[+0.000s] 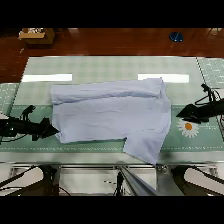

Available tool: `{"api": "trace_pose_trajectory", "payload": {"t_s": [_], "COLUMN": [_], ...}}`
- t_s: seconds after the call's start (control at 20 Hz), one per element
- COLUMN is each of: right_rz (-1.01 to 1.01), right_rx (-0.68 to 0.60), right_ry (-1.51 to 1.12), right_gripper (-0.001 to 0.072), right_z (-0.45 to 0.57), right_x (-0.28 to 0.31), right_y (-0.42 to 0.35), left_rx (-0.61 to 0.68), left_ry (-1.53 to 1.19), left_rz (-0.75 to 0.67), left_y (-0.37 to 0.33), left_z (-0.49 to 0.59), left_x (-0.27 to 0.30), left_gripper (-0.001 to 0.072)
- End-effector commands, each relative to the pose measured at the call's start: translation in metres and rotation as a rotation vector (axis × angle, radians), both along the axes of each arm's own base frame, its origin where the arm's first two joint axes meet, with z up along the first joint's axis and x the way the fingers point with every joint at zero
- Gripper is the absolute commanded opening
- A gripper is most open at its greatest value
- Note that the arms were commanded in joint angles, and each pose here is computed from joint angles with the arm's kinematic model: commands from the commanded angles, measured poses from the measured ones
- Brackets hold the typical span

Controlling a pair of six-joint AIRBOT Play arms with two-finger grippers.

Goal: Fold the shirts.

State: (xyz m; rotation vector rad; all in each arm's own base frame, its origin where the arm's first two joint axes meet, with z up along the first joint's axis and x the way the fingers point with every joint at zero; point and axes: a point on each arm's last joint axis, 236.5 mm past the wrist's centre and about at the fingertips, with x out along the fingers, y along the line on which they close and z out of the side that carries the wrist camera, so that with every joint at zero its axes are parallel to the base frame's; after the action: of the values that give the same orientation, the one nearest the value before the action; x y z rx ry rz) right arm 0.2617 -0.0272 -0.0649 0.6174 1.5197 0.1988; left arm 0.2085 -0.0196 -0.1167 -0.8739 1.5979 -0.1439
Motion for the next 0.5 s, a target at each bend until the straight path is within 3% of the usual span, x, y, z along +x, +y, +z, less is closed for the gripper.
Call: {"api": "trace_pose_trajectory", "payload": {"t_s": [0.0, 0.45], "right_rz": [-0.063, -0.194], "right_rx": [0.067, 0.15], "right_ry": [0.064, 0.034], "right_gripper": [0.0485, 0.0486], "right_z": [-0.013, -0.028], "right_x": [-0.043, -0.073], "right_y": [0.015, 0.064], "left_rx": [-0.012, -0.019], "left_ry": [0.002, -0.008], "left_rz": [-0.011, -0.032], "left_y": [0.001, -0.001], "left_z": [0.001, 0.002], "left_x": [-0.004, -0.005], "left_gripper": [0.002, 0.002]}}
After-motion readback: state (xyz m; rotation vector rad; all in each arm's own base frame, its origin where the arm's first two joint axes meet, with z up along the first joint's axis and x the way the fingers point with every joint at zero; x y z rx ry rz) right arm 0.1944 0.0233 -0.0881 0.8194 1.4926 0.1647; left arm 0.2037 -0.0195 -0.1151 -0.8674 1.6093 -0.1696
